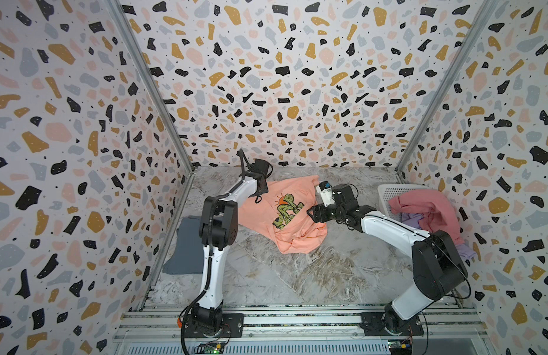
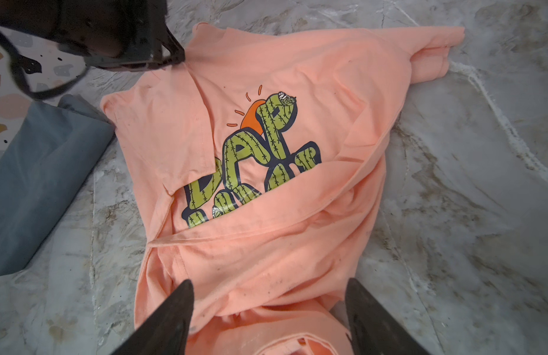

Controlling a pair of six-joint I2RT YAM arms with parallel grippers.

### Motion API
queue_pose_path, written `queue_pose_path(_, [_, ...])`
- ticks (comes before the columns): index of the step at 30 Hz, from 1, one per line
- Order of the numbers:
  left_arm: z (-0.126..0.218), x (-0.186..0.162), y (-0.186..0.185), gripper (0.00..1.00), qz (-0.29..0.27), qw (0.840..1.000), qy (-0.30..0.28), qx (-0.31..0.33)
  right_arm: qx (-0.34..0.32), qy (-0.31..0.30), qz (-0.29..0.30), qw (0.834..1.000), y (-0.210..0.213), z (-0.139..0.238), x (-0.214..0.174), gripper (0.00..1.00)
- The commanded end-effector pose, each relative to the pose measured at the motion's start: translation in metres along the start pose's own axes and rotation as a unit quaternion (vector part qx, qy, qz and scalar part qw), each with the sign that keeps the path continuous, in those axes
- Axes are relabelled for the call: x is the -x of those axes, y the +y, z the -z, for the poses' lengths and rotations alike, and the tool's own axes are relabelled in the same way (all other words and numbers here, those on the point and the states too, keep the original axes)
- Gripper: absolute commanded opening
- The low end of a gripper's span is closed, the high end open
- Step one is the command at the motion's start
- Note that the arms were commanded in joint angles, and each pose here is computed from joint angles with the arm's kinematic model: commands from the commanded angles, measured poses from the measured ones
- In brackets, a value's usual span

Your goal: Fold and stack the t-shirts

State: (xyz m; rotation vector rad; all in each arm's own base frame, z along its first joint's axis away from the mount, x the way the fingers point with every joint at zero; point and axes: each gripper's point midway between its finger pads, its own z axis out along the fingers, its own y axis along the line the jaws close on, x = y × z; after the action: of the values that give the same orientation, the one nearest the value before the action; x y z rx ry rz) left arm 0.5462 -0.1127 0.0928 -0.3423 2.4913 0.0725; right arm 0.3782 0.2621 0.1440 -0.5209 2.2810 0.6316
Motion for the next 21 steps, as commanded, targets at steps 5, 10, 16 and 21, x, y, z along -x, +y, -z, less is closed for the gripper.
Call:
queue_pose_path(5, [0.074,0.005,0.020,0.00,0.061,0.995,-0.036,-0.065,0.036,-0.005,0.026,0.999,0.012,-0.005,0.014,0.78])
queue_pose_path(10, [0.079,-0.023,0.037,0.12,0.081,0.994,-0.025,-0.069,0.061,-0.001,0.030,0.998,0.013,-0.009,0.016,0.78])
queue_pose_path(16, [0.065,-0.046,0.040,0.15,0.093,0.993,-0.004,-0.072,0.070,-0.001,0.032,0.997,0.006,-0.007,0.012,0.78])
queue_pose_path(21, [0.050,-0.057,0.040,0.22,0.102,0.992,0.004,-0.069,0.053,-0.003,0.009,0.999,-0.014,-0.006,0.004,0.78])
